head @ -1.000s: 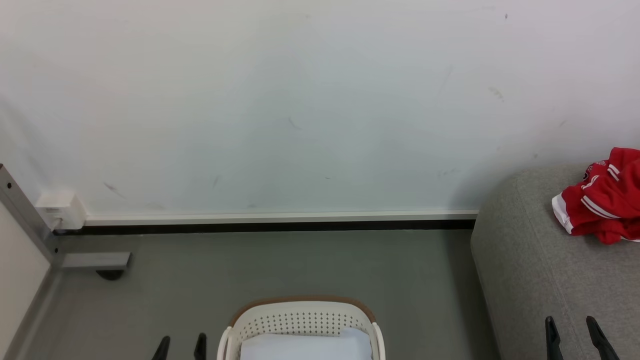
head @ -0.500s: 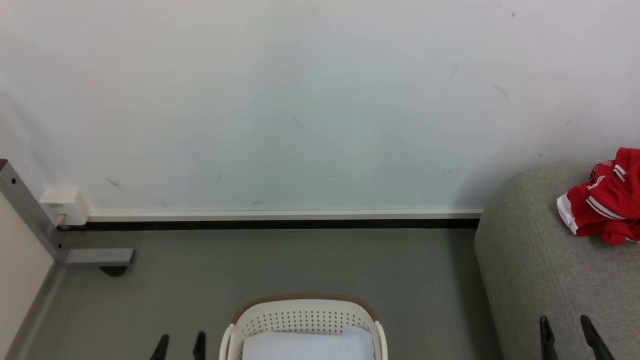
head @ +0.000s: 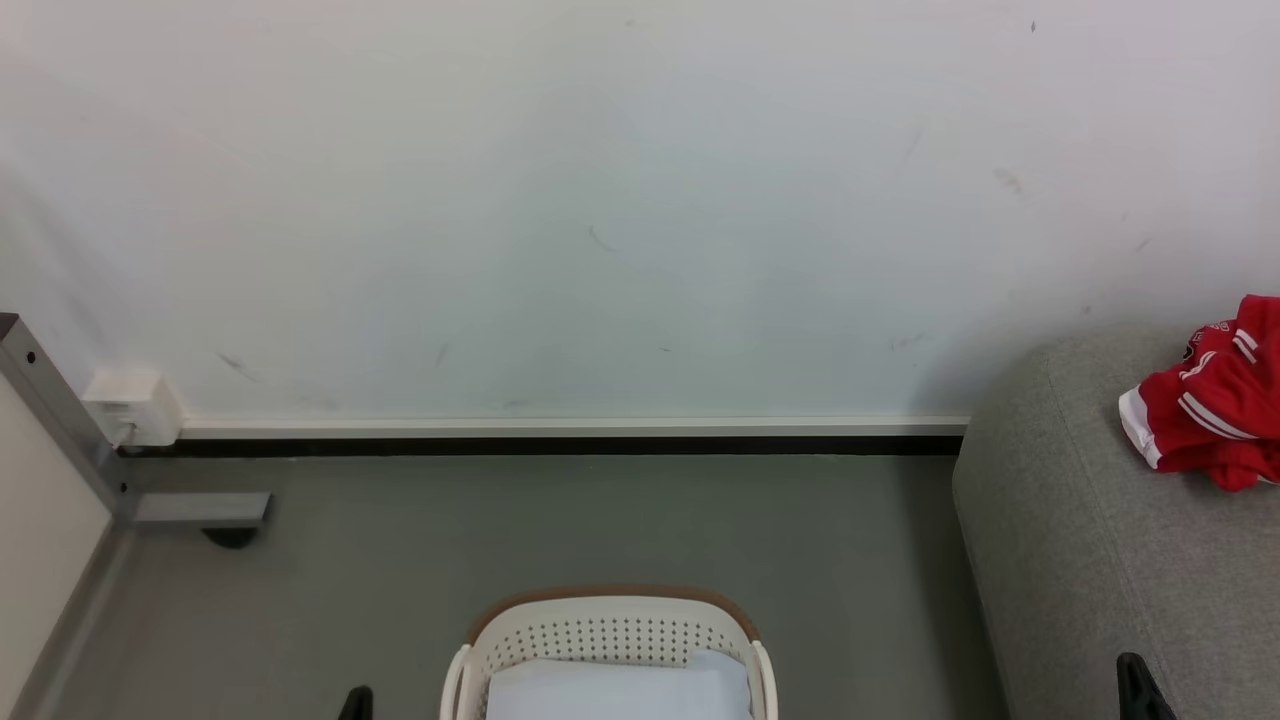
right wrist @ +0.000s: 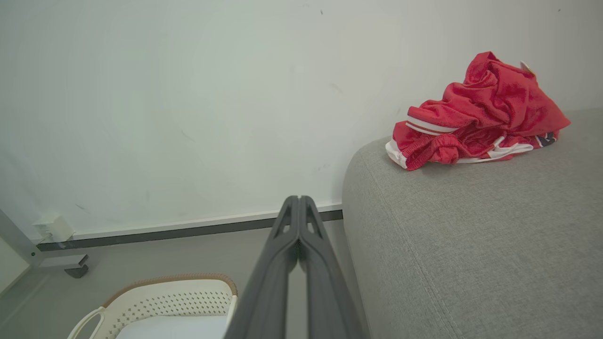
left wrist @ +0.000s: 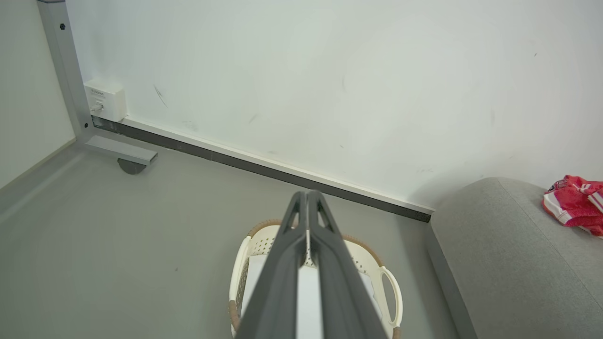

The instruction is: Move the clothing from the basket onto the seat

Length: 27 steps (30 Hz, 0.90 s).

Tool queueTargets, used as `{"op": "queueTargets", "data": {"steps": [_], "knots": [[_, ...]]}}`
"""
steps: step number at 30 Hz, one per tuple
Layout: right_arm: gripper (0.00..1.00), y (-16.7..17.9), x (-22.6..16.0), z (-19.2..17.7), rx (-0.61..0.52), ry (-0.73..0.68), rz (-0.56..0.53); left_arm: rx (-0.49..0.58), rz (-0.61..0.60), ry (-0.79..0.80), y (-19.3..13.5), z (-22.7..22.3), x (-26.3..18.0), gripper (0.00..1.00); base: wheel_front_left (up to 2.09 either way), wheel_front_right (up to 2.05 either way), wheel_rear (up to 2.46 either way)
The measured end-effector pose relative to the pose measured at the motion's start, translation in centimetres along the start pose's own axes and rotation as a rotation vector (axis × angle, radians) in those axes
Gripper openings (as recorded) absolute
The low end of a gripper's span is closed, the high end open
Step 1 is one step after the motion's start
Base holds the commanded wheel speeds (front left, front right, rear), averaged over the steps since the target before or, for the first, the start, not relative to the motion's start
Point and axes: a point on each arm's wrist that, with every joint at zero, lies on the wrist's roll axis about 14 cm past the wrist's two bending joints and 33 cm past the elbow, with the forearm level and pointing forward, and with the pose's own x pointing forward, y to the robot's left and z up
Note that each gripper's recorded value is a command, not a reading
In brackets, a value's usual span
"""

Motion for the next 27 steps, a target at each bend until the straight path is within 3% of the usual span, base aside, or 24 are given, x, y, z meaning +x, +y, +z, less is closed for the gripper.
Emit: {"op": "queueTargets", "data": {"steps": [27], "knots": [[0.00, -0.4, 2.2, 0.6, 0.457, 0.012, -0.054, -0.442, 0.067, -0.021, 1.2, 1.6, 1.8, 0.00, 0.00, 0.00, 0.00]]}}
